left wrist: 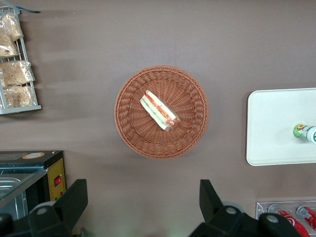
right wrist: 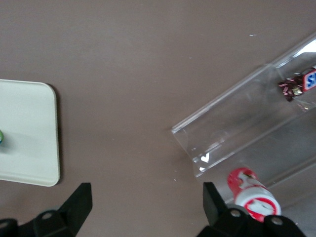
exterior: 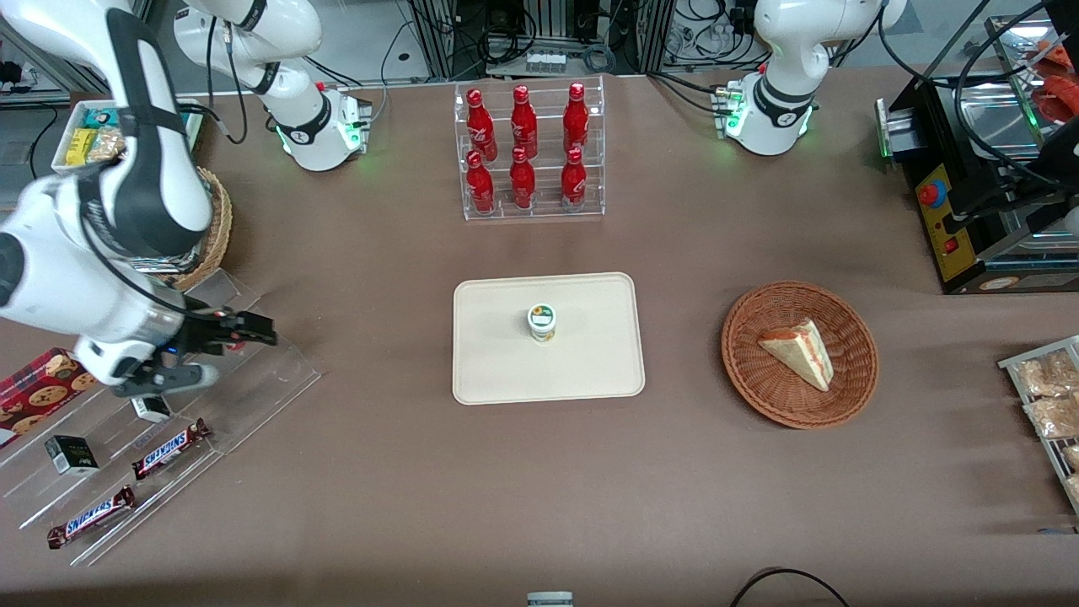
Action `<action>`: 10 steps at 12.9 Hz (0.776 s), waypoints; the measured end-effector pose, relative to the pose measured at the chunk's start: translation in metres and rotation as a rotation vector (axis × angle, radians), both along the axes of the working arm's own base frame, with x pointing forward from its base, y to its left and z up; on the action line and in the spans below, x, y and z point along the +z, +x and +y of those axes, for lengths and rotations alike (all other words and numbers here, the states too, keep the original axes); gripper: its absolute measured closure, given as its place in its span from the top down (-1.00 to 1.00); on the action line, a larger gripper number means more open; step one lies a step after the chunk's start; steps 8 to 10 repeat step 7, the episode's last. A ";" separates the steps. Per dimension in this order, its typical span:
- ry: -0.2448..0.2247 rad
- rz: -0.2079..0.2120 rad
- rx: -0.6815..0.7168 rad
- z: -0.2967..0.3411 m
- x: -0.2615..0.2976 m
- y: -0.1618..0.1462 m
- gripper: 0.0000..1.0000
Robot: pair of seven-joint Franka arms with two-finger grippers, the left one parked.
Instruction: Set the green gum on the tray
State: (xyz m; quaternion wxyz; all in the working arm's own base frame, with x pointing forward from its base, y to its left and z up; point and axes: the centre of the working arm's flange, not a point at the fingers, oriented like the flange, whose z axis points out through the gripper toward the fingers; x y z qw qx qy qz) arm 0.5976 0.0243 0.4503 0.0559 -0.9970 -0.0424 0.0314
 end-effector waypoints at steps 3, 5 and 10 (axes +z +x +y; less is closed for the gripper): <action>-0.045 -0.009 0.001 -0.022 0.027 -0.019 1.00; -0.053 0.027 0.007 -0.033 0.045 -0.036 1.00; -0.075 0.052 0.013 -0.039 0.062 -0.051 1.00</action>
